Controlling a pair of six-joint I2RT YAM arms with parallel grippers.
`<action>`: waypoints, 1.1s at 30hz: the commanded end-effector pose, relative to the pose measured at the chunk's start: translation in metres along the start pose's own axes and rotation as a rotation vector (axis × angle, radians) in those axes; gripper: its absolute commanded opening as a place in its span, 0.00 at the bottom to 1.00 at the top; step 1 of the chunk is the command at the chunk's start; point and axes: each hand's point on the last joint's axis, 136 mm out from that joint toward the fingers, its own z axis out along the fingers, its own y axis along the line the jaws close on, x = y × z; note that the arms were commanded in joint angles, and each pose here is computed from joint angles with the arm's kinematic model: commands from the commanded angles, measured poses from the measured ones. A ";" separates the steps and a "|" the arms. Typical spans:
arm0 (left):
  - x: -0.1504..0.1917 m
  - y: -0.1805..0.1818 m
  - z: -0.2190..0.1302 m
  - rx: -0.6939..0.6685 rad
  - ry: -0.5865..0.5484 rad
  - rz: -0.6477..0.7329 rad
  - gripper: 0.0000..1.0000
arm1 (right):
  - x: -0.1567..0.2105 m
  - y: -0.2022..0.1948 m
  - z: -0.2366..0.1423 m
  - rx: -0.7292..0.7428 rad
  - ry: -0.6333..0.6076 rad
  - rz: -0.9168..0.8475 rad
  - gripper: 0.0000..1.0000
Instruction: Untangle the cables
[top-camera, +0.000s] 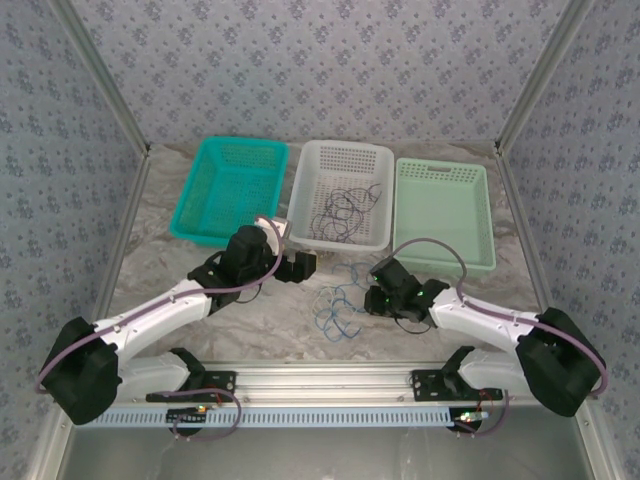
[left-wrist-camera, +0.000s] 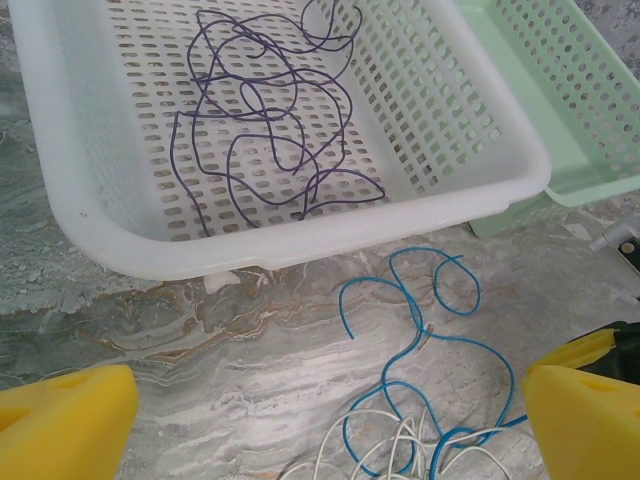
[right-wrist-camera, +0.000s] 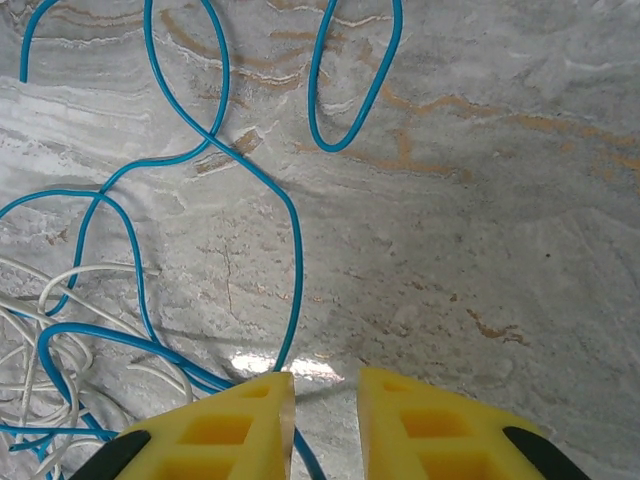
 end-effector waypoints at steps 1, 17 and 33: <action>-0.009 -0.005 -0.004 0.012 -0.039 0.001 0.99 | 0.007 -0.003 0.003 0.013 0.017 0.013 0.31; -0.006 -0.004 -0.003 0.008 -0.034 -0.005 0.99 | 0.018 -0.005 0.011 0.034 0.045 0.021 0.24; -0.003 -0.006 0.001 0.024 -0.023 -0.018 0.99 | -0.033 -0.018 -0.056 0.099 -0.286 0.013 0.00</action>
